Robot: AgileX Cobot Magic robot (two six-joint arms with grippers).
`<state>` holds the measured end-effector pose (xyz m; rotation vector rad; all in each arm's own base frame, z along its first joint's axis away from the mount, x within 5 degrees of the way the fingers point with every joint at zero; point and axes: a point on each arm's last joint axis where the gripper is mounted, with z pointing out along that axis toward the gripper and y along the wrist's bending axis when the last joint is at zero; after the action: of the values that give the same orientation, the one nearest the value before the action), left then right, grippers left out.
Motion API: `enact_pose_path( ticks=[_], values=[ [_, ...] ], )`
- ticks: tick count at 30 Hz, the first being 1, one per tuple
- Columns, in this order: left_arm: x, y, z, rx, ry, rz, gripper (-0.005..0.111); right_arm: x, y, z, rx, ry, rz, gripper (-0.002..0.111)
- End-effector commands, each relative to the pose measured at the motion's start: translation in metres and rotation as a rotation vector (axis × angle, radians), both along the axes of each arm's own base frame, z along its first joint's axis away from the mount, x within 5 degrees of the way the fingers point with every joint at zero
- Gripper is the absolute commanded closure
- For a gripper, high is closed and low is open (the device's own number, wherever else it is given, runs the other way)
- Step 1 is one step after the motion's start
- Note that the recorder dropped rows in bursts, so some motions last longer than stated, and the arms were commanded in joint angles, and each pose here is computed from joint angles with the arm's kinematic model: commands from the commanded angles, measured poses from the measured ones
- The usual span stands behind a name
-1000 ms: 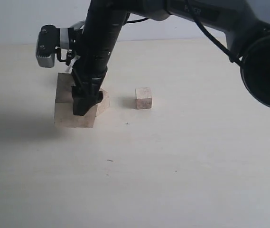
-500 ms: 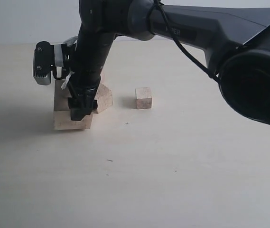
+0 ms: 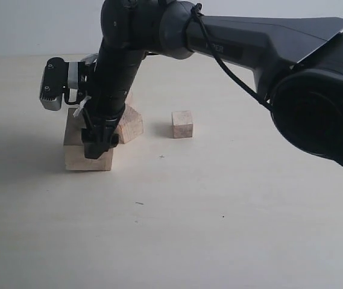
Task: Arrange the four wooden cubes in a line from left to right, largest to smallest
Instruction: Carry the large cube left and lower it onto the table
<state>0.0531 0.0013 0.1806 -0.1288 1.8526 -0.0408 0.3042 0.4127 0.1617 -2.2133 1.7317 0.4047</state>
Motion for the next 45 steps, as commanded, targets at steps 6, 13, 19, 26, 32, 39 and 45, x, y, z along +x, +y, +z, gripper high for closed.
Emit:
enact_pose_path(
  ticks=[6,13,19,26,32,39,45],
  values=[
    [0.0,0.0,0.0,-0.004,-0.015,-0.006,0.107,0.001,0.001,0.004,0.021,0.012,-0.038,0.108],
    [0.0,0.0,0.0,-0.004,-0.015,-0.006,0.107,0.001,0.001,0.004,0.021,0.018,-0.053,0.084],
    [0.0,0.0,0.0,-0.004,-0.015,-0.006,0.107,0.001,0.001,0.004,0.017,0.025,-0.053,0.041],
    [0.0,0.0,0.0,-0.004,-0.015,-0.006,0.107,0.0,0.002,0.005,0.028,0.038,-0.062,0.021],
    [0.0,0.0,0.0,-0.004,-0.015,-0.006,0.107,0.0,0.002,0.011,0.041,0.04,-0.101,0.022],
    [0.0,0.0,0.0,-0.004,-0.015,-0.006,0.107,0.002,0.003,0.019,0.068,0.044,-0.185,0.022],
    [0.0,0.0,0.0,-0.004,-0.015,-0.006,0.107,0.003,0.003,0.02,0.075,0.057,-0.229,0.022]
  ],
)
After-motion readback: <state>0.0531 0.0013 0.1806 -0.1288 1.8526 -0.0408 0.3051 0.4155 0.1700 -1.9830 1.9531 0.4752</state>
